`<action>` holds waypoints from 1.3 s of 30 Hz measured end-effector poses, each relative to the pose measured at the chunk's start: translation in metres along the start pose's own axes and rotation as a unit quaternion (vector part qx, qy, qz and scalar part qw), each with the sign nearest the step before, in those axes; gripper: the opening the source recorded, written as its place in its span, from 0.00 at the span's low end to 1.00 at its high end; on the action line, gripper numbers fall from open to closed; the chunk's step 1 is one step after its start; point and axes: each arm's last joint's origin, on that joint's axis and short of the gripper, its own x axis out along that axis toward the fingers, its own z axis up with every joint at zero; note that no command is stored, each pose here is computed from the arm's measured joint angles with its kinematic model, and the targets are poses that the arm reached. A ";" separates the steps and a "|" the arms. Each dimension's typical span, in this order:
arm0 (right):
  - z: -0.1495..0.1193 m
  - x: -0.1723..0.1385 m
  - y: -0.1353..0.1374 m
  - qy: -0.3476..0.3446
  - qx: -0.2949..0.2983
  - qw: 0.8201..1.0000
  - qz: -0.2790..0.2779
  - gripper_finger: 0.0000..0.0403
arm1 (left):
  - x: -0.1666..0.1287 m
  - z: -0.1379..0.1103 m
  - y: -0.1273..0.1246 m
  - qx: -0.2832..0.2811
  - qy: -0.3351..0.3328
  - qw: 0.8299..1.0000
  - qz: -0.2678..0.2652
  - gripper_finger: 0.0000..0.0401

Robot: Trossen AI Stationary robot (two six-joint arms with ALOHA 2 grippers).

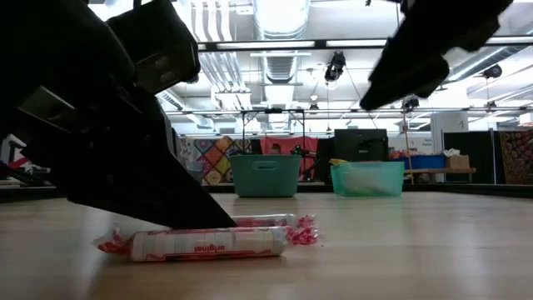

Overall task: Sort candy
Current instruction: Put the white candy on the black bin

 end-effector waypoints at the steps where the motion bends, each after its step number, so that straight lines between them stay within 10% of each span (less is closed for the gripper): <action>1: -0.001 0.002 0.000 0.002 -0.010 1.000 -0.003 0.50 | 0.000 0.000 0.001 0.000 -0.001 1.000 0.002 0.04; 17: -0.011 0.053 0.011 -0.093 -0.169 0.981 0.015 0.50 | -0.032 0.039 0.005 0.072 -0.059 0.996 0.001 0.03; 29: -0.002 0.057 0.004 -0.096 -0.173 0.980 0.017 0.50 | -0.031 0.050 0.004 0.061 -0.089 0.994 0.006 0.03; 39: 0.013 0.029 -0.002 -0.115 -0.154 0.981 -0.030 0.50 | -0.050 0.063 0.044 0.046 -0.006 0.992 0.121 0.03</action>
